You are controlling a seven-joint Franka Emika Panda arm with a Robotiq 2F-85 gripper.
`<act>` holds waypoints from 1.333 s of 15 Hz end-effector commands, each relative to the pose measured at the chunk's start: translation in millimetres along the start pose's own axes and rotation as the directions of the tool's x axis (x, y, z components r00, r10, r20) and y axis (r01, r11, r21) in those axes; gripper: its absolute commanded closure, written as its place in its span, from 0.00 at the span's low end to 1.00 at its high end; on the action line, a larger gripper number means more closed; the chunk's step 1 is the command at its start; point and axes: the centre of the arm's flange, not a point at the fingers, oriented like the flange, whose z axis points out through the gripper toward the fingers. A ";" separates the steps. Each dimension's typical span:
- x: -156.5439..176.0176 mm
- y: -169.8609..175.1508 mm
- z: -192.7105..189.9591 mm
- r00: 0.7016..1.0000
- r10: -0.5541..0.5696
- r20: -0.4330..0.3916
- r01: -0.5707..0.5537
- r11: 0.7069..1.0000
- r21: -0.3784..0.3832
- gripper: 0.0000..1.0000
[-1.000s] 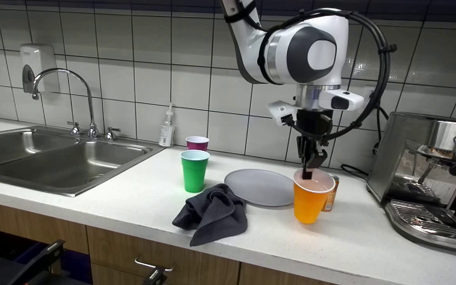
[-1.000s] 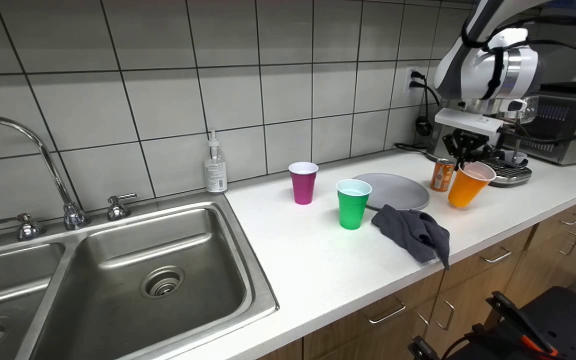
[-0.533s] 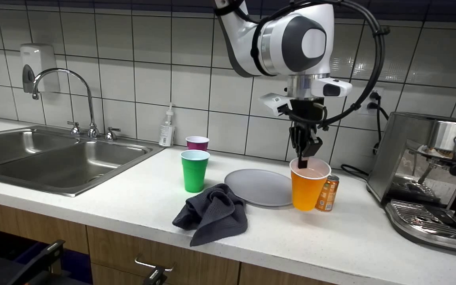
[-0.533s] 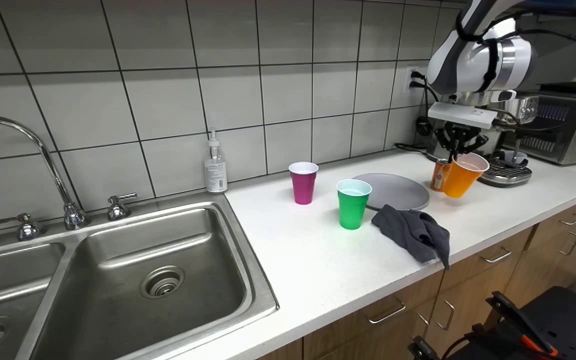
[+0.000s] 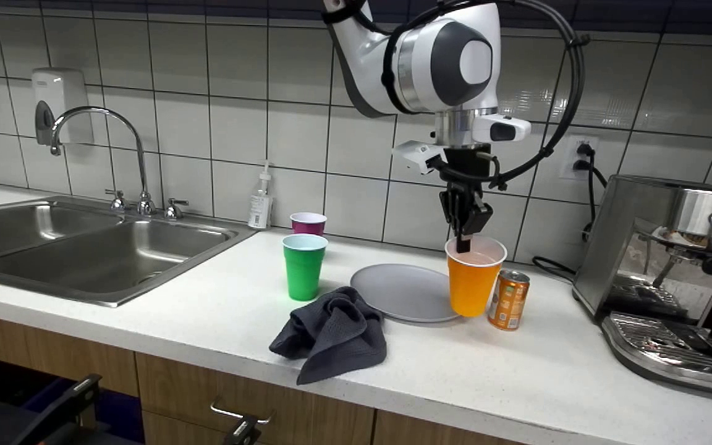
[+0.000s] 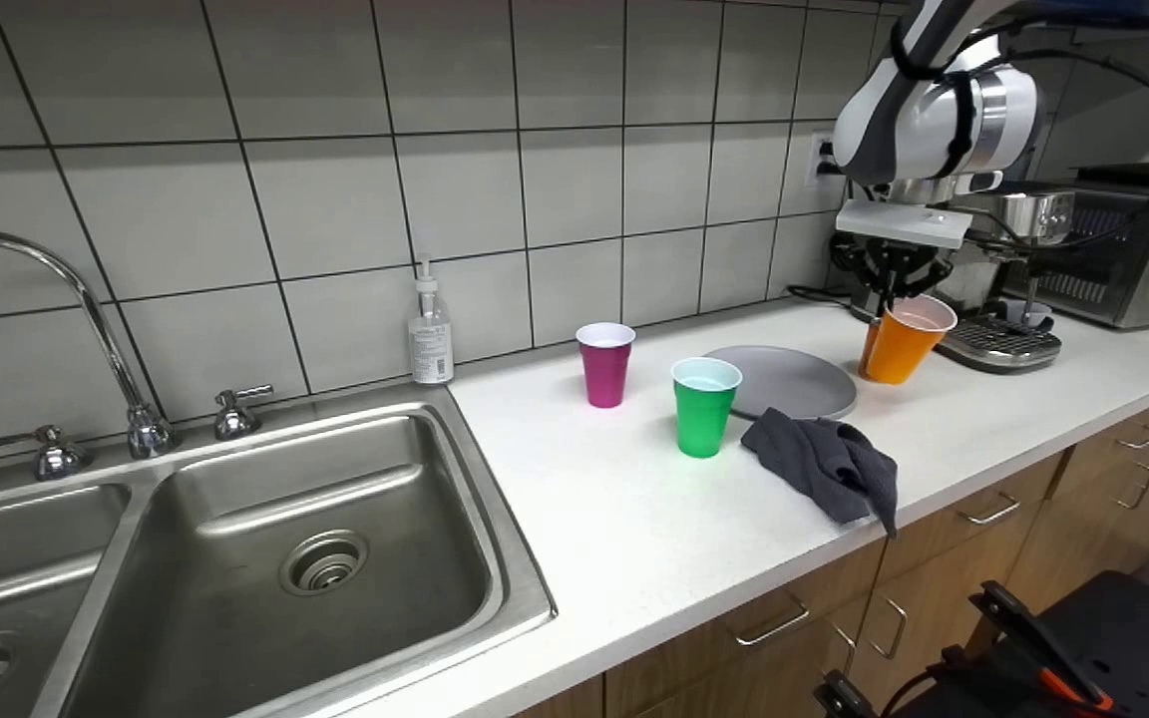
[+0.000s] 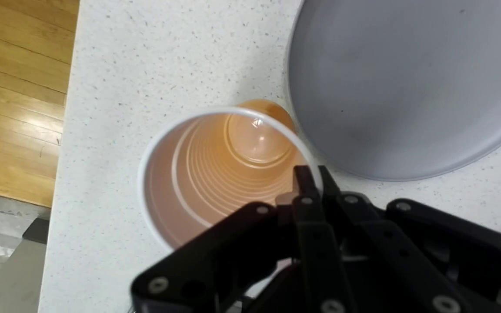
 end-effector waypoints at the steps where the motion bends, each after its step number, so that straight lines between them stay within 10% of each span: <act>1: 4.7 -22.6 -0.2 1.000 -0.023 0.001 0.023 1.000 -0.010 0.99; 20: 18.7 -85.7 41.4 0.994 -0.100 0.047 0.101 0.994 -0.029 0.99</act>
